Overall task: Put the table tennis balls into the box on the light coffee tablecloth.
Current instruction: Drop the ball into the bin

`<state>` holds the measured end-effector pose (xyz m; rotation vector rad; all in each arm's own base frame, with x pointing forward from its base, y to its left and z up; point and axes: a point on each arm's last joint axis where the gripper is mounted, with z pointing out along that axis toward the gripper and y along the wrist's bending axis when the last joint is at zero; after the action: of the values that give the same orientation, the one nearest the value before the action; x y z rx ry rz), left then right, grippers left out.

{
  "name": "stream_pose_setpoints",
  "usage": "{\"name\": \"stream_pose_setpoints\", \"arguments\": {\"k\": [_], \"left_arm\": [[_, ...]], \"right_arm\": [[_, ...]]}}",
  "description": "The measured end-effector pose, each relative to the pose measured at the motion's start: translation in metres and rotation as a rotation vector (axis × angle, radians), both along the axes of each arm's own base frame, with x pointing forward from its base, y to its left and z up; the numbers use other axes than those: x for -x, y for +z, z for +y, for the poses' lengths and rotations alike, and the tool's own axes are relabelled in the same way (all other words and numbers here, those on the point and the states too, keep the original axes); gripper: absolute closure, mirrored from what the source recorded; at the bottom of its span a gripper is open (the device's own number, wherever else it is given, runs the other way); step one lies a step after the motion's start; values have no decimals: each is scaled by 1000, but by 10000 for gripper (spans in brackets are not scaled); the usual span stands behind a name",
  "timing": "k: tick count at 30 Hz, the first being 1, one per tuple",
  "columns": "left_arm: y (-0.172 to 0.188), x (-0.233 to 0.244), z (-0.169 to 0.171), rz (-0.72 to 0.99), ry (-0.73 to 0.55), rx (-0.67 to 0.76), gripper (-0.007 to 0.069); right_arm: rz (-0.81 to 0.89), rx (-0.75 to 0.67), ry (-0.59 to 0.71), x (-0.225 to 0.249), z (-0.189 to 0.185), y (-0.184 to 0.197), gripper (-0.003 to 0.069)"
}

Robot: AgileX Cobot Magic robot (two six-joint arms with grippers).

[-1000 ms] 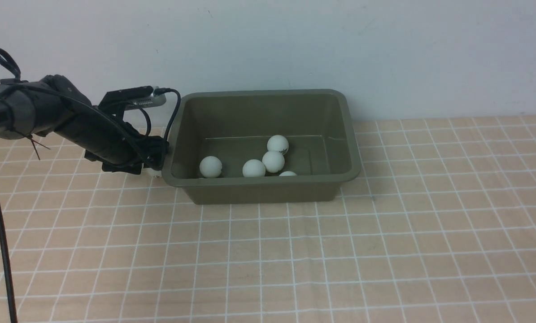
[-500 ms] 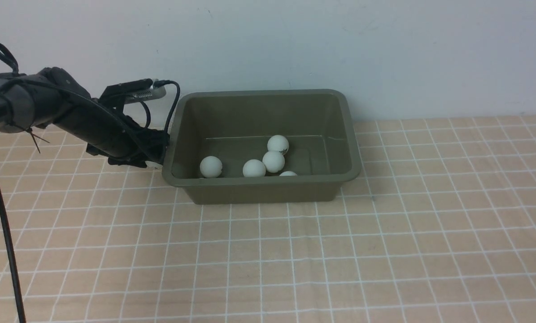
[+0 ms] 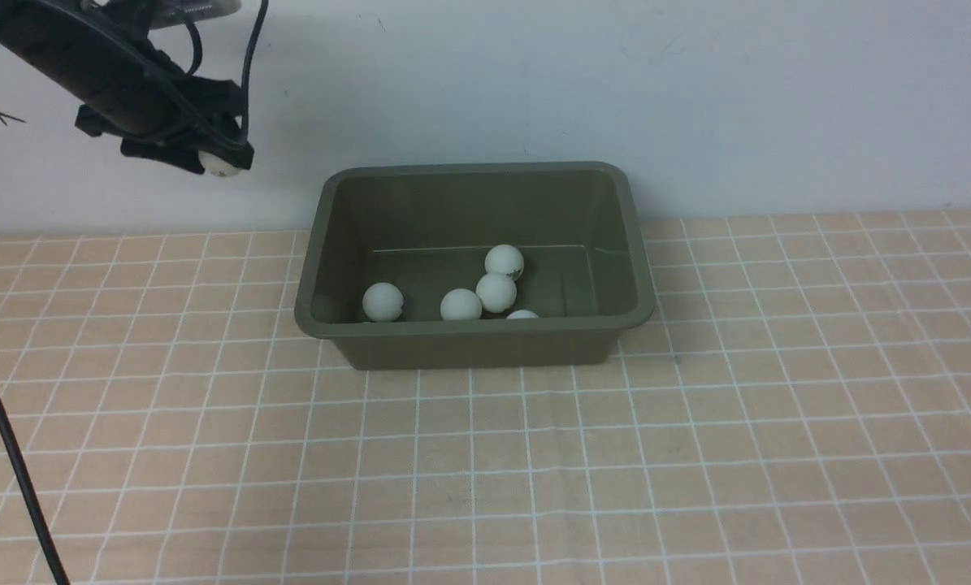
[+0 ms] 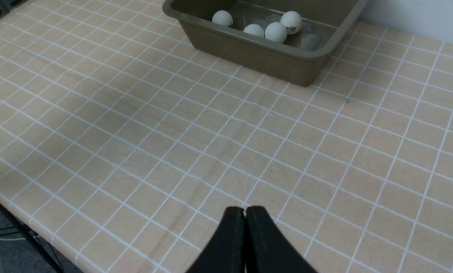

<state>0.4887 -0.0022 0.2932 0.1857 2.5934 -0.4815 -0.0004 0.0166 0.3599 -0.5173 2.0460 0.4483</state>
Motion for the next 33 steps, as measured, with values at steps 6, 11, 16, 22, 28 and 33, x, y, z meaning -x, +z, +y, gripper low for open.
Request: {"name": "stream_pose_setpoints", "arguments": {"k": [6,11,16,22,28,33], "left_arm": [[-3,2,-75,-11,-185,68,307],[-27,-2,-128,-57,-268,6,307],[-64,-8,-153,-21,-270,-47,307],[-86,-12,-154,33,-235,-40,307],[-89,-13,-155,43,-233,-40,307],[-90,-11,-155,60,-239,-40,286]], "right_arm": [[-15,-6,-1,-1,0,1,675],[-22,2,5,-1,0,1,675],[-25,5,9,-1,0,1,675],[-24,1,12,-1,1,2,675],[-20,-8,19,0,2,2,675],[-20,-9,20,0,2,2,675]]}}
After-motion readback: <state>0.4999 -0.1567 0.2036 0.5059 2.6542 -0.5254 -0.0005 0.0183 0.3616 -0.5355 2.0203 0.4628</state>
